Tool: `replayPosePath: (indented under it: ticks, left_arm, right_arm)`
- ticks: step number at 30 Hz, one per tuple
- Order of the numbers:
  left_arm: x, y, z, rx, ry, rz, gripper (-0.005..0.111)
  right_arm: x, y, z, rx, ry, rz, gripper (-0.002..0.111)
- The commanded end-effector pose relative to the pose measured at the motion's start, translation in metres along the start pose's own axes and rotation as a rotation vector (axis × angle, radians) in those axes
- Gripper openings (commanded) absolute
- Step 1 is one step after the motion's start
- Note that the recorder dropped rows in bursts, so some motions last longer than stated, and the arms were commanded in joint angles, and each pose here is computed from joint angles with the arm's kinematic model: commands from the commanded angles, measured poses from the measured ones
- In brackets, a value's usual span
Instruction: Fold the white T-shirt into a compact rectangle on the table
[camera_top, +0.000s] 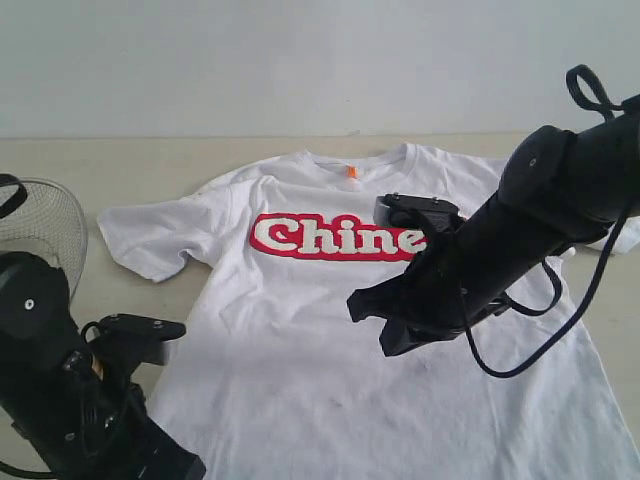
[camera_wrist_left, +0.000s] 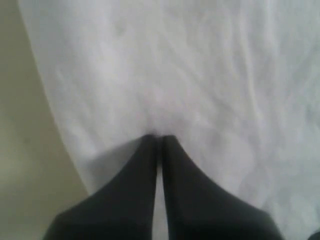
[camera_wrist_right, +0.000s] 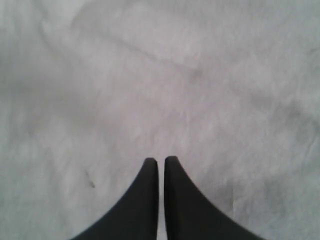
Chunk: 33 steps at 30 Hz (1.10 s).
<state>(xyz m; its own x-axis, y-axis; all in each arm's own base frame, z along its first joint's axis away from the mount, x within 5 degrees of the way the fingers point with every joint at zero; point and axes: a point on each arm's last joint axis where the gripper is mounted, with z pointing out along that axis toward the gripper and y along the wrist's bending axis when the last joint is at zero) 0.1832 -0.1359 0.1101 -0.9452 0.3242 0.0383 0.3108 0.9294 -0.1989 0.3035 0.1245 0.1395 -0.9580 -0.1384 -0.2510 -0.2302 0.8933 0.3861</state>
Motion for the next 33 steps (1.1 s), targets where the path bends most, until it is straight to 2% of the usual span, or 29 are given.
replayPosePath:
  ticks: [1, 22, 28, 30, 33]
  left_arm:
    - [0.007, 0.002, 0.01, -0.003, 0.091, 0.006, 0.005]
    - [0.017, 0.002, 0.01, 0.006, 0.15, 0.022, 0.005]
    - [0.011, -0.009, -0.019, 0.083, -0.023, 0.059, 0.005]
    - [0.005, -0.008, -0.035, 0.07, -0.113, 0.09, 0.005]
    - [-0.013, 0.0, -0.066, 0.033, -0.288, 0.062, 0.005]
  right_arm:
    - [-0.001, 0.002, -0.002, -0.001, -0.012, -0.013, 0.0]
    - [-0.004, 0.0, -0.002, 0.015, -0.04, -0.031, 0.0]
    - [-0.004, 0.0, -0.002, 0.016, -0.041, -0.039, 0.0]
    - [-0.004, 0.0, -0.002, 0.016, -0.041, -0.039, 0.0]
    - [-0.004, 0.0, -0.002, 0.016, -0.041, -0.039, 0.0]
